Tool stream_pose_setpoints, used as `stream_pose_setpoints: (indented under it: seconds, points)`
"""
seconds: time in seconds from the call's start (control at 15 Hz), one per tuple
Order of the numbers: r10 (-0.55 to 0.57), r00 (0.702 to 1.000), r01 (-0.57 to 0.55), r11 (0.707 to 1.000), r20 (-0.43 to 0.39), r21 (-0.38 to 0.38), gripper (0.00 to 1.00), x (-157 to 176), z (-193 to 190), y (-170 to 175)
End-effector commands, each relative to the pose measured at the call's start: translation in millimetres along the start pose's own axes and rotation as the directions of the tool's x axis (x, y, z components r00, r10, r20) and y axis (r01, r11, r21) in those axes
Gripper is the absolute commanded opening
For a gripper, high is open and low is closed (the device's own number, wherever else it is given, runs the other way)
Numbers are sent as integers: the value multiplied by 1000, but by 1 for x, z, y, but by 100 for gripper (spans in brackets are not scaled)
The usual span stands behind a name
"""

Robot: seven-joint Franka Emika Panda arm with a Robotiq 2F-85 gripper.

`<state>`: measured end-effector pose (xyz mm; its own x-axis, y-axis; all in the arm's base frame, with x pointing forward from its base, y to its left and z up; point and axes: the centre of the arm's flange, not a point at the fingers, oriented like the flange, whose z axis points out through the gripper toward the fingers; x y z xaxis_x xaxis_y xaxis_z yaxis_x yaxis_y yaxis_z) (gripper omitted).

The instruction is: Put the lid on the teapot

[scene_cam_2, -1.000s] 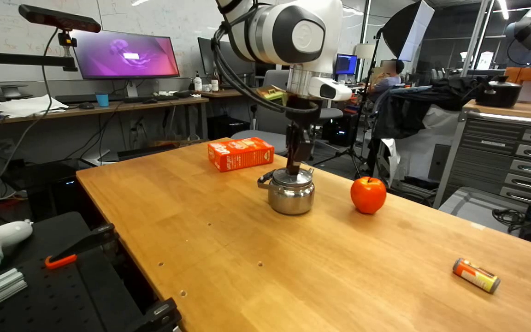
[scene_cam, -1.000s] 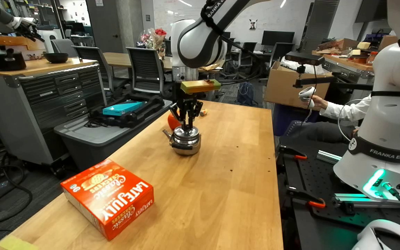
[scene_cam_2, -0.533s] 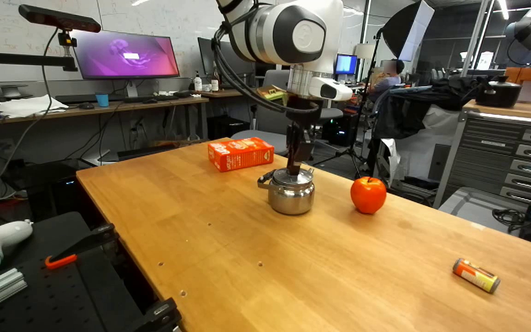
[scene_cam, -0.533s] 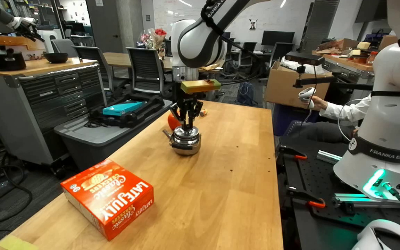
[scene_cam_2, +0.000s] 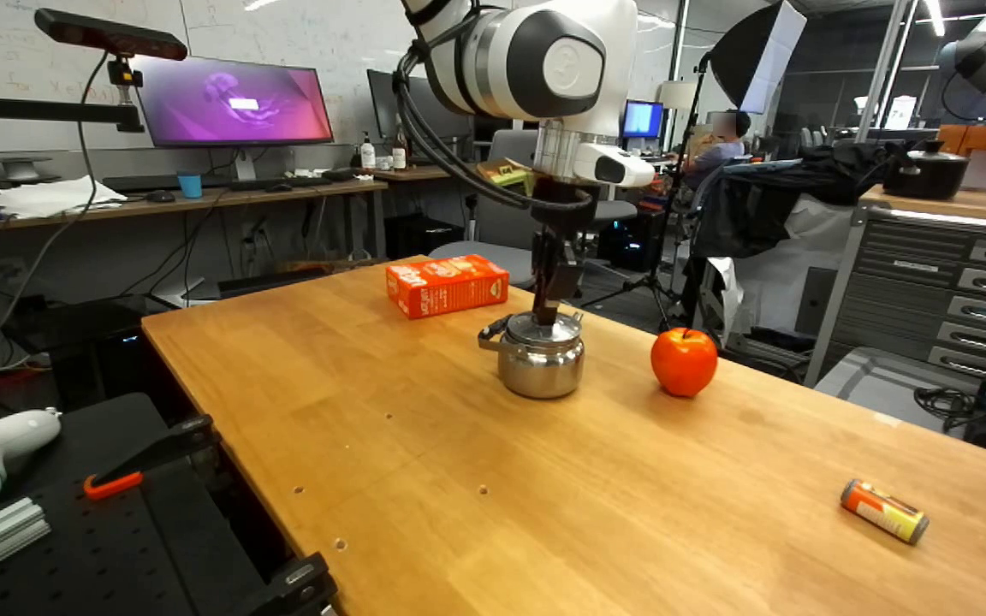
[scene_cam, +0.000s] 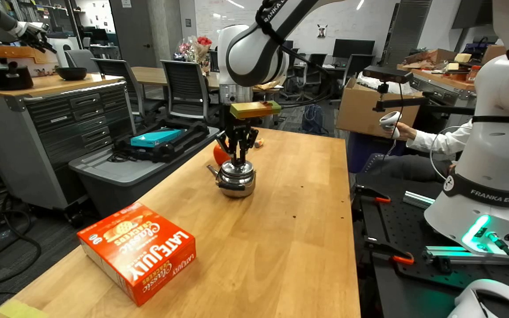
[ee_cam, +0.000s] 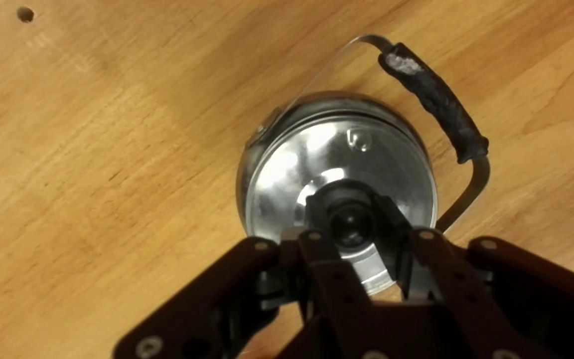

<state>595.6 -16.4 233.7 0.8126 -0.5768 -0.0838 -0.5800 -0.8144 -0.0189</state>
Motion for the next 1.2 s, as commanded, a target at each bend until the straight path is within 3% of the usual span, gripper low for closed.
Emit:
stream_pose_setpoints:
  seconds: [0.0,0.6,0.73,0.87,1.0,1.13]
  points:
    - [-4,1000,4,1000,-8,-1,7,7,1,-7]
    - [-14,1000,14,1000,-3,-9,7,4,7,-13]
    - [-14,1000,14,1000,-1,-11,11,4,8,-12]
    - [-13,1000,13,1000,0,-10,50,4,8,-11]
    - [-14,1000,14,1000,-1,-6,58,4,6,-11]
    - [-18,1000,18,1000,-4,-1,73,2,3,-11]
